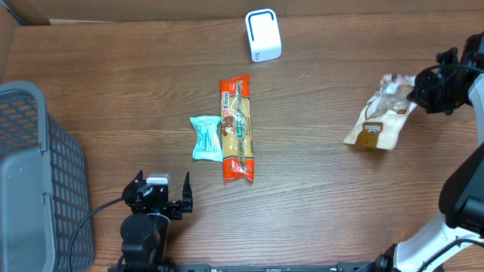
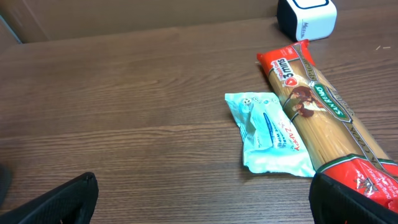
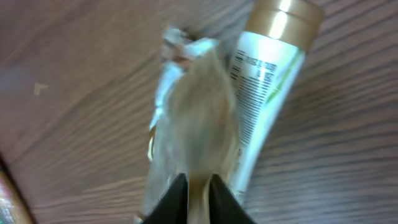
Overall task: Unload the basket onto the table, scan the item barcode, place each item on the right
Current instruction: 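Carry the snack bag right and set it down near the tube, then move the right gripper over to the red spaghetti package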
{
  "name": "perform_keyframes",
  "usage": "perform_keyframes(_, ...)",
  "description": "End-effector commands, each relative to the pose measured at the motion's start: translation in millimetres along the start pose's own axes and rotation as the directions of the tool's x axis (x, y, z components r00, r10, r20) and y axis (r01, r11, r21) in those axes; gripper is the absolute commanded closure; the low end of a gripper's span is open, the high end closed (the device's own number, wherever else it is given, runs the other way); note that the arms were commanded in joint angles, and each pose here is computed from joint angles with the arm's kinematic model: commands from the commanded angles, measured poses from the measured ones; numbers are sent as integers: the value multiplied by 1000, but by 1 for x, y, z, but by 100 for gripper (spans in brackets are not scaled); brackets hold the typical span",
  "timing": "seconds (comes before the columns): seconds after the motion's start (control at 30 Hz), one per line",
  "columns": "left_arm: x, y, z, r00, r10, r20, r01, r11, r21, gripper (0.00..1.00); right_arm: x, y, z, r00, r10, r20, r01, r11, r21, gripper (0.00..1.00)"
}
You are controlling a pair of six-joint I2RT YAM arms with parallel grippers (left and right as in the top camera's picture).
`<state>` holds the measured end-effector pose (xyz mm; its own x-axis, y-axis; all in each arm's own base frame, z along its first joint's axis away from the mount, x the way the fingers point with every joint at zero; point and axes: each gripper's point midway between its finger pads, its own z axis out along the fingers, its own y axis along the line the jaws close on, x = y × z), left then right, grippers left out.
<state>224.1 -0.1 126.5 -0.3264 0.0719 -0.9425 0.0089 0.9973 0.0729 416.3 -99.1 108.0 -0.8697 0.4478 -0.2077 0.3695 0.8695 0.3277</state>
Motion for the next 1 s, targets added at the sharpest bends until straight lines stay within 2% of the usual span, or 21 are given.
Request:
perform_keyframes(0.0, 1, 1, 0, 1000, -13, 2, 13, 1000, -9, 1, 3, -12, -2, 1000, 8, -3, -8, 998, 65, 80)
perform_keyframes(0.23, 1, 1, 0, 1000, -13, 2, 13, 1000, -9, 1, 5, -11, -10, 999, 48, -17, -46, 996, 78, 72)
perform_keyframes(0.37, 1, 1, 0, 1000, -13, 2, 13, 1000, -9, 0, 4, 8, -32, 999, 40, -35, -39, 998, 39, 71)
perform_keyframes(0.5, 1, 1, 0, 1000, -13, 2, 13, 1000, -9, 1, 14, 66, -58, 996, -22, -89, 10, 991, -133, 65)
perform_keyframes(0.63, 1, 1, 0, 1000, -13, 2, 13, 1000, -9, 1, 43, 127, -52, 978, -131, -162, 86, 961, -262, 54)
perform_keyframes(0.67, 1, 1, 0, 1000, -13, 2, 13, 1000, -9, 1, 50, 139, -47, 971, -166, -171, 115, 955, -272, 48)
perform_keyframes(0.7, 1, 1, 0, 1000, -13, 2, 13, 1000, -9, 1, 58, 151, -43, 964, -200, -177, 145, 949, -281, 38)
perform_keyframes(0.77, 1, 1, 0, 1000, -13, 2, 13, 1000, -9, 0, 74, 174, -32, 944, -270, -189, 206, 931, -302, 30)
perform_keyframes(0.97, 1, 1, 0, 1000, -13, 2, 13, 1000, -9, 0, 137, 244, 11, 860, -467, -205, 372, 850, -374, 27)
